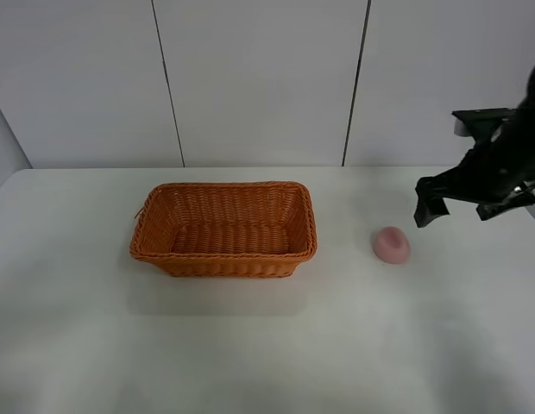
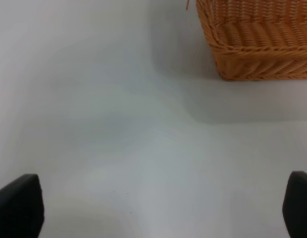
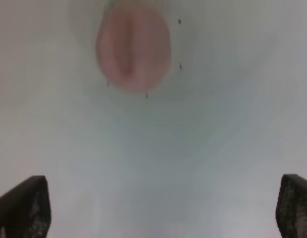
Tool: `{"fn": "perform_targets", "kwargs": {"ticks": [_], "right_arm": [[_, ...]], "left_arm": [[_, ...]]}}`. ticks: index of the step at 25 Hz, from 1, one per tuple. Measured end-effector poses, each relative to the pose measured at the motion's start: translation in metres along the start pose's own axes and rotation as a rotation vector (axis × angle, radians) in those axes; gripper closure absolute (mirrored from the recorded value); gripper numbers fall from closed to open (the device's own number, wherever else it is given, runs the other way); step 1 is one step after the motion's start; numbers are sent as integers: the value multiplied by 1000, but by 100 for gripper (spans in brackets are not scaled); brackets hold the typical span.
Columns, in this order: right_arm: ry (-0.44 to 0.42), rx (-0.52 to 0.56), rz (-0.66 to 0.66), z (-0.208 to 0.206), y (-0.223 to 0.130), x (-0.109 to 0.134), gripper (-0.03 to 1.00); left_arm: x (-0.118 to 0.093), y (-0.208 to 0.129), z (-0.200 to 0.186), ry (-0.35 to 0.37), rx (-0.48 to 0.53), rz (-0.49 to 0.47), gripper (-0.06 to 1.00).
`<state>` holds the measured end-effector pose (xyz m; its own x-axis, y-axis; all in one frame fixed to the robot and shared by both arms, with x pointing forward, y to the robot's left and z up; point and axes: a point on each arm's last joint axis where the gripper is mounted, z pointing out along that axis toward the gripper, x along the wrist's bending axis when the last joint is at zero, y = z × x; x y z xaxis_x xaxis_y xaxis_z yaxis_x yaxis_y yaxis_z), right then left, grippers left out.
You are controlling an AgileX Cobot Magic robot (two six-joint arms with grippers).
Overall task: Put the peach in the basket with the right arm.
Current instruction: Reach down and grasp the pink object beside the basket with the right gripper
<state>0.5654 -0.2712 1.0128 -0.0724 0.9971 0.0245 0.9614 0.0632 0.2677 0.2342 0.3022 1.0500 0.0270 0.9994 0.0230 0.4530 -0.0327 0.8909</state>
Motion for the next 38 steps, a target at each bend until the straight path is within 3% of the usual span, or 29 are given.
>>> {"fn": "perform_targets", "kwargs": {"ticks": [3, 9, 19, 38], "right_arm": [[1, 40, 0, 25, 32, 0, 27], [11, 88, 7, 56, 61, 1, 27], [39, 82, -64, 76, 65, 34, 27], [-7, 194, -41, 144, 56, 30, 27]], "left_arm": [[0, 0, 0, 0, 0, 0, -5], [0, 0, 0, 0, 0, 0, -5], [0, 0, 0, 0, 0, 0, -5], [0, 0, 0, 0, 0, 0, -5]]}}
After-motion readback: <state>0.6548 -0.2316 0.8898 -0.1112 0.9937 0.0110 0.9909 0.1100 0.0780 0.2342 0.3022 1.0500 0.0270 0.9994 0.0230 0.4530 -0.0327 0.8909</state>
